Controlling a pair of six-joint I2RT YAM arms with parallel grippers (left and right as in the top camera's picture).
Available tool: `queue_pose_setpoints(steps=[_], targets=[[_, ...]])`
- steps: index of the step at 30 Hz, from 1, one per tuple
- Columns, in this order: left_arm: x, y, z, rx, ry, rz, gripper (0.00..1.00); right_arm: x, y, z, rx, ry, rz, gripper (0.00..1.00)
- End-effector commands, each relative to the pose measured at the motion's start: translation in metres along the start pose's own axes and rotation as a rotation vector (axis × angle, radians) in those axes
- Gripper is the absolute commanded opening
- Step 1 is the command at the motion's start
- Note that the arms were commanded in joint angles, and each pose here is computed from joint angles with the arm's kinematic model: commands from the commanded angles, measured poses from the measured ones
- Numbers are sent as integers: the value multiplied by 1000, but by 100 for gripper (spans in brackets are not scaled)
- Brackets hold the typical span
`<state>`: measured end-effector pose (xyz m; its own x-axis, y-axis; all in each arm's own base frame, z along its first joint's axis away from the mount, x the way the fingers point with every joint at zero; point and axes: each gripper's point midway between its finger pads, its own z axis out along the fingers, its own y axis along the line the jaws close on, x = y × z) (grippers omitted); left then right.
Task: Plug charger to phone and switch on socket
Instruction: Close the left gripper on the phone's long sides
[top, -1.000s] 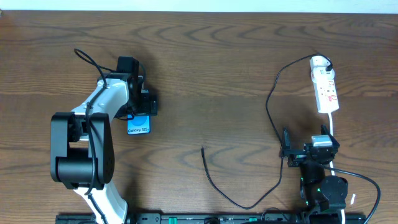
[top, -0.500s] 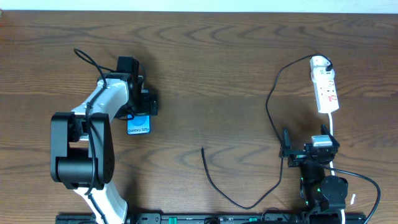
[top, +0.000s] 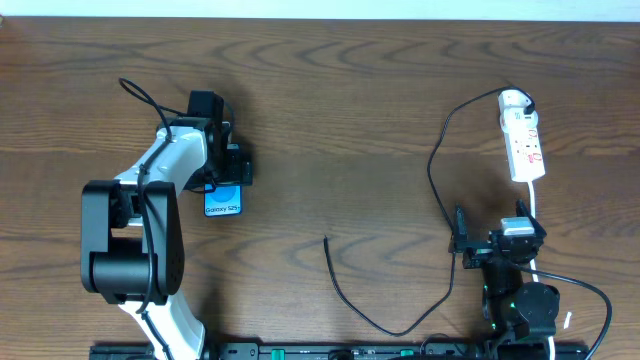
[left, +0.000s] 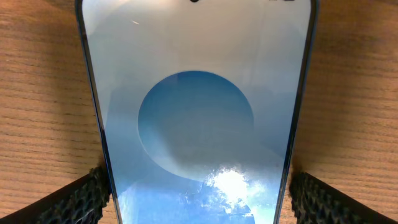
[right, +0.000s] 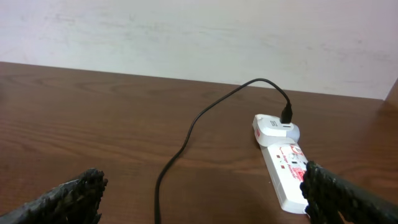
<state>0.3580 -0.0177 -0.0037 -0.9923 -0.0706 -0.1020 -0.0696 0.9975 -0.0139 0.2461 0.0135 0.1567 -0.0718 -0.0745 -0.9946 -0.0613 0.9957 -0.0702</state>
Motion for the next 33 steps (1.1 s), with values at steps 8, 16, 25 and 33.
queue_pose_setpoints(steps=[8,16,25,33], targets=[[10,4,17,-20,53,-7,90,0,2,0,-10,-1,-13,99],[10,4,17,-20,53,-7,89,0,2,0,-10,-1,-13,99],[10,4,17,-20,53,-7,85,0,2,0,-11,-1,-13,99],[10,4,17,-20,53,-7,84,0,2,0,-10,-1,-13,99]])
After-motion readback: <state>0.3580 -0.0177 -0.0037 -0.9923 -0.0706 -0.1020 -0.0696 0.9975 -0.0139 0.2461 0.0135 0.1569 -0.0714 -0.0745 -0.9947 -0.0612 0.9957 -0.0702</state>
